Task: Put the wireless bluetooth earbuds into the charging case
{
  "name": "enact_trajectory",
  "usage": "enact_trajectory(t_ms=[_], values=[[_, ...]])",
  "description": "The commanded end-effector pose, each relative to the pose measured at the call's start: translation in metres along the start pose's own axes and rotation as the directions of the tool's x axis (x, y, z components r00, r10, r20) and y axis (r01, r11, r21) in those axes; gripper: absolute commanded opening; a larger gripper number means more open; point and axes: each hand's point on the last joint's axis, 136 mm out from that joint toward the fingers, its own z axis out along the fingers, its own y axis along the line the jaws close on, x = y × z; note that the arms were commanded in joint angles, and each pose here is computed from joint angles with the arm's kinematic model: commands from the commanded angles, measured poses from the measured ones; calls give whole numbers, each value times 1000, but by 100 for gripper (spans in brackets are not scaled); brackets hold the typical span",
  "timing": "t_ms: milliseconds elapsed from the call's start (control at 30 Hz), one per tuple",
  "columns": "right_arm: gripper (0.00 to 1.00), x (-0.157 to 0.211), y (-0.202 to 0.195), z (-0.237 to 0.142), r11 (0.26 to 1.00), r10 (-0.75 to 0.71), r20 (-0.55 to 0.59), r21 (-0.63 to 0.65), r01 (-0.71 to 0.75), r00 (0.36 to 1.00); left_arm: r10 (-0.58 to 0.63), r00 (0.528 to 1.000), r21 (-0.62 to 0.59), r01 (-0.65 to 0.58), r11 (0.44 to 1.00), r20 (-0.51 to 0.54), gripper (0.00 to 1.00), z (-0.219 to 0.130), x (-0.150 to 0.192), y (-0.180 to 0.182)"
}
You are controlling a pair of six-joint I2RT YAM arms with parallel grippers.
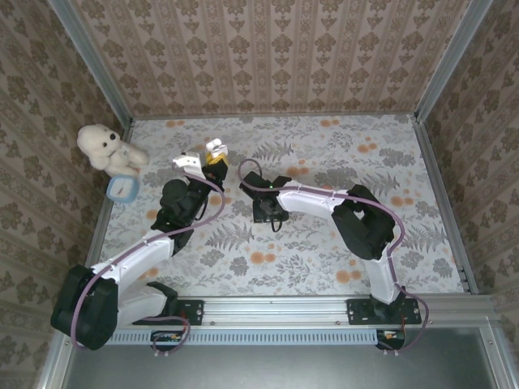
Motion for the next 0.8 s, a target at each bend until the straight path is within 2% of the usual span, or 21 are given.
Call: enact_trajectory(t_ms=[0, 400, 767], values=[[59, -17, -17, -23, 993, 69, 67, 88, -75, 995, 13, 999, 24, -14, 1000, 48, 0, 4, -19, -9], [61, -21, -14, -3, 945, 292, 75, 131, -300, 954, 12, 998, 27, -13, 1000, 55, 0, 6, -21, -10], [60, -17, -3, 20, 964, 233, 33, 126, -236, 972, 13, 998, 22, -14, 1000, 61, 0, 3, -20, -8]])
